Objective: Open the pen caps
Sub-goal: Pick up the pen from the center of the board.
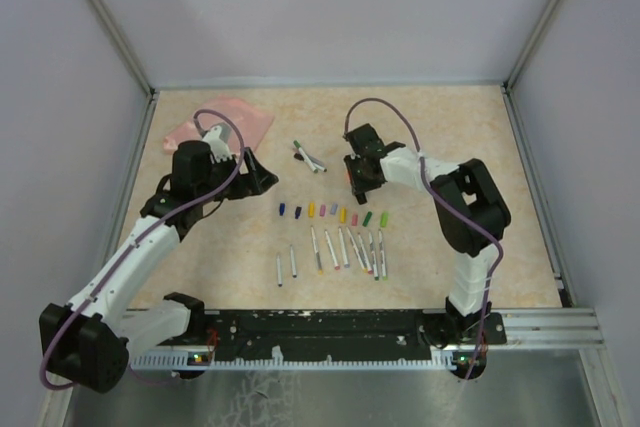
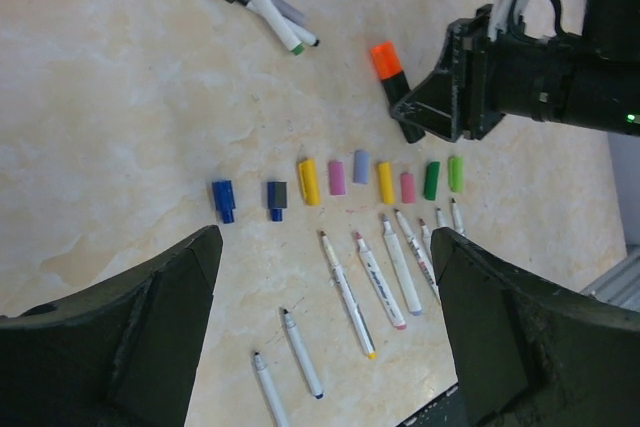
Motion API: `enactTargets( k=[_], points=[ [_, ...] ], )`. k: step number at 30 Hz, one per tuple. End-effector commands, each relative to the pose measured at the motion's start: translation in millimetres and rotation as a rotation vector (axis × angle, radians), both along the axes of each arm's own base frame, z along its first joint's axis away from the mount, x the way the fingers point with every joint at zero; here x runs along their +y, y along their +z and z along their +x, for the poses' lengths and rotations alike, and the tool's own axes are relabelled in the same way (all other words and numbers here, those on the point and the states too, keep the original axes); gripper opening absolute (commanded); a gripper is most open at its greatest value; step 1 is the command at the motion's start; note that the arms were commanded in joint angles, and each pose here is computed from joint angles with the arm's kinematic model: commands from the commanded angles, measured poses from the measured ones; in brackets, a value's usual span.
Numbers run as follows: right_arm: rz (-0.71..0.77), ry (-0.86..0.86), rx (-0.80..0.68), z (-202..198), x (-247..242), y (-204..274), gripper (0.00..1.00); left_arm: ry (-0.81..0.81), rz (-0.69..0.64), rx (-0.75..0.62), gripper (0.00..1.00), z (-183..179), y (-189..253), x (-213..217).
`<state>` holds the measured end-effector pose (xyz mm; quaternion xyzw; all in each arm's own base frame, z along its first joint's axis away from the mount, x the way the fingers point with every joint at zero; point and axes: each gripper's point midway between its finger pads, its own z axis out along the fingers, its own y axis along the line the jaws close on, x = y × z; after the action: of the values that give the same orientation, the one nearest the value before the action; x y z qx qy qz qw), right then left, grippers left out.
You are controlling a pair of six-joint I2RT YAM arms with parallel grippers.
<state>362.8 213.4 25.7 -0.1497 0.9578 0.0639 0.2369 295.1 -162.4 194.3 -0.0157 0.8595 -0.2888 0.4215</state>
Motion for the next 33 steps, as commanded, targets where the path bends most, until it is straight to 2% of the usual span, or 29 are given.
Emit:
enactTargets(
  k=[1, 7, 10, 15, 18, 22, 28, 33],
  points=[
    [0.126, 0.014, -0.174, 25.8, 17.8, 50.8, 0.07, -0.126, -0.098, -0.085, 0.9, -0.1, 24.0, -23.5],
    [0.354, 0.06, -0.302, 27.2, 36.7, 106.3, 0.01, -0.248, -0.235, -0.144, 0.89, -7.1, 48.1, -47.8],
    [0.53, 0.132, -0.36, 12.7, 53.2, 144.0, 0.0, -0.297, -0.288, -0.171, 0.89, -9.5, 59.0, -56.4],
    [0.79, 0.188, -0.389, -12.2, 76.3, 182.3, 0.0, -0.349, -0.388, -0.182, 0.89, -8.8, 75.2, -69.8],
    [0.882, 0.204, -0.38, -24.6, 81.9, 190.9, 0.0, -0.328, -0.429, -0.153, 0.89, -2.7, 78.1, -74.0],
    [0.897, 0.235, -0.383, -34.4, 86.9, 197.7, 0.0, -0.258, -0.42, -0.122, 0.92, 9.4, 76.8, -80.6],
    [0.883, 0.273, -0.376, -45.7, 95.6, 199.6, 0.0, -0.077, -0.291, -0.074, 0.93, 30.0, 63.7, -89.0],
    [0.87, 0.29, -0.368, -52.0, 100.3, 199.1, 0.0, 0.0, -0.2, -0.014, 0.87, 37.8, 50.4, -92.0]
  ],
)
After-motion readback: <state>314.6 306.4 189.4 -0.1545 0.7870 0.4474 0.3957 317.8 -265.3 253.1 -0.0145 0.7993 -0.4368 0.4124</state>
